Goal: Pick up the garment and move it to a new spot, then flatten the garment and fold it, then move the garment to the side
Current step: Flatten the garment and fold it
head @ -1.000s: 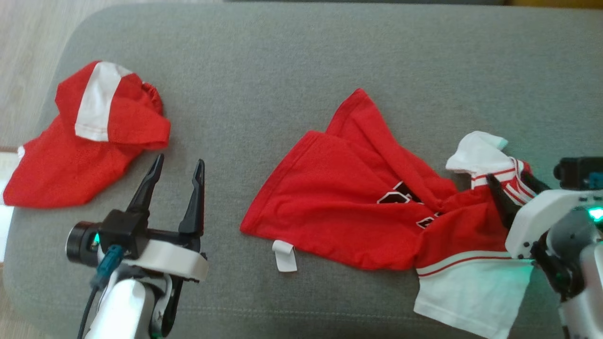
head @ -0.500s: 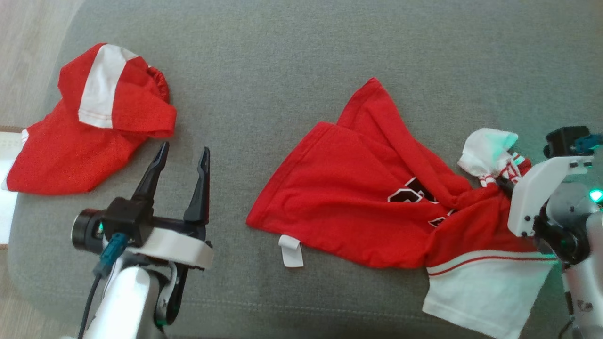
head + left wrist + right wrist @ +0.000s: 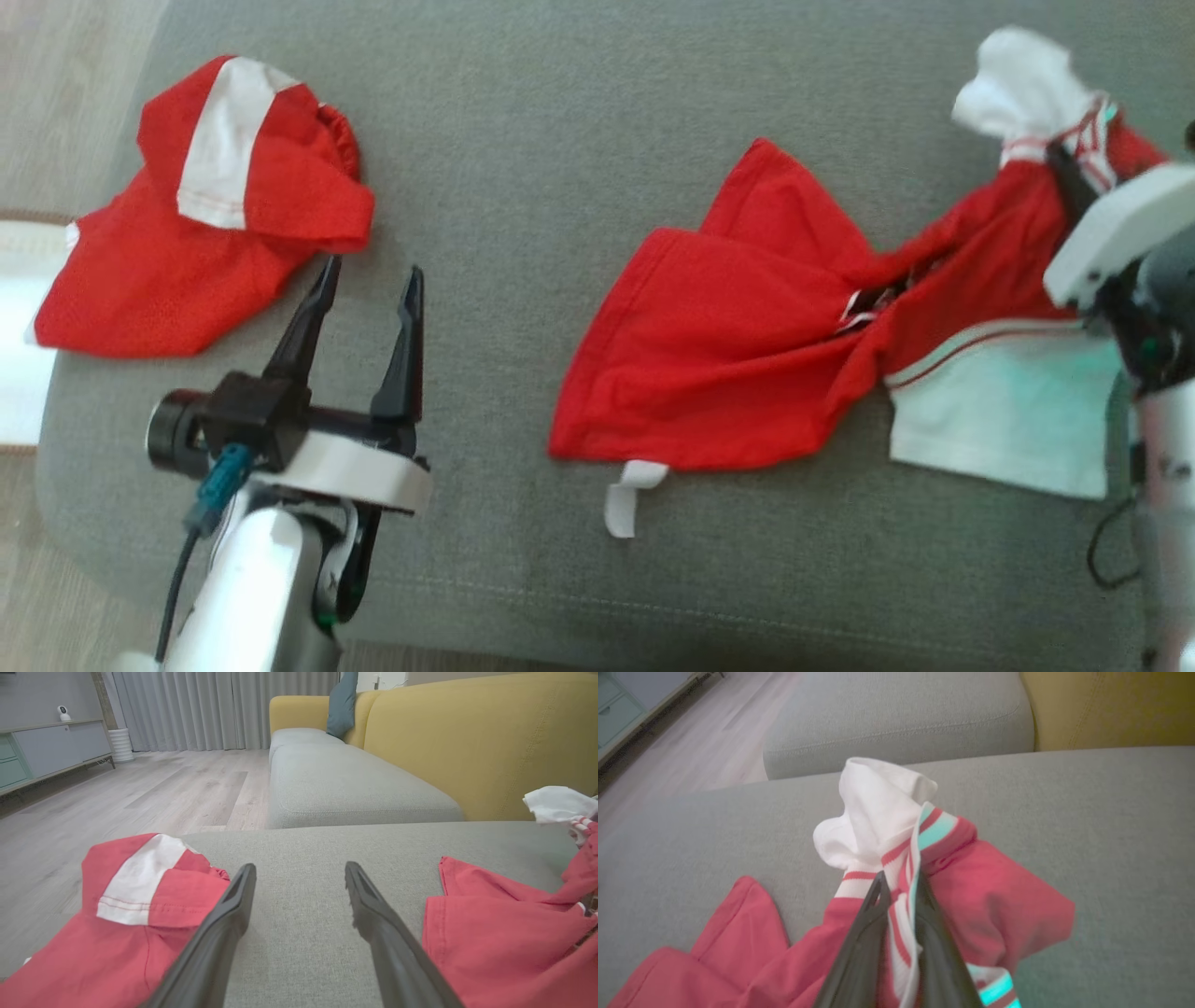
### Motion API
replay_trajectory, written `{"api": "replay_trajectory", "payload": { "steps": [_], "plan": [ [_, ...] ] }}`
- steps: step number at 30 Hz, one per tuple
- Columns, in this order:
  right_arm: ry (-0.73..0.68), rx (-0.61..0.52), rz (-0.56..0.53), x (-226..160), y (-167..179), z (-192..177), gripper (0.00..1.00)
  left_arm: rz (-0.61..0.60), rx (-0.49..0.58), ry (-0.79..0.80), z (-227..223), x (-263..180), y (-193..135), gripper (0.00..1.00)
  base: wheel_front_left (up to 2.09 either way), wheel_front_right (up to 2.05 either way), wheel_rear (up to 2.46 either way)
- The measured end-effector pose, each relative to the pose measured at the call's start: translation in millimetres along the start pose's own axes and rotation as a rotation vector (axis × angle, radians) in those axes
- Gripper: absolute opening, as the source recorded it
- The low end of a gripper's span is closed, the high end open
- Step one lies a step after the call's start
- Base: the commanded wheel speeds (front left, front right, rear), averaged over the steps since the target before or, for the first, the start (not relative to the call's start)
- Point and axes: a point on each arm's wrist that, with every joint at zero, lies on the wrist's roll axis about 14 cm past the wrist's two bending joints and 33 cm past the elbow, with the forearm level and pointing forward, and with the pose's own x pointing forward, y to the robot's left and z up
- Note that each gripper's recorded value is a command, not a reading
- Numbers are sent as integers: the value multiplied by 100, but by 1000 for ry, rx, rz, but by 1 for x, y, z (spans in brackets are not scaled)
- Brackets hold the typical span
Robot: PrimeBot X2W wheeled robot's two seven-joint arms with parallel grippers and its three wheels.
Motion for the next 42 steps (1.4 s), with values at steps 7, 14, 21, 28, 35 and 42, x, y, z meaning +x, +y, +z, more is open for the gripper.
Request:
{"api": "replay_trajectory", "payload": {
  "steps": [7,14,21,28,35,42],
  "plan": [
    [18,1,24,36,12,-2,100,16,2,-9,1,9,7,100,0,0,0],
    [-233,-42,49,25,20,31,100,20,11,-34,9,10,8,100,0,0,0],
    [-441,-76,27,-42,11,20,100,-2,4,-49,16,-3,-2,100,0,0,0],
    [-492,-56,-12,-105,12,-3,100,-30,10,-57,19,-14,-13,100,0,0,0],
    [-437,-14,-51,-141,12,-36,100,-52,6,-47,16,-24,-22,100,0,0,0],
    [-448,-9,-46,-152,18,-33,100,-48,10,-48,17,-25,-22,100,0,0,0]
  ]
}}
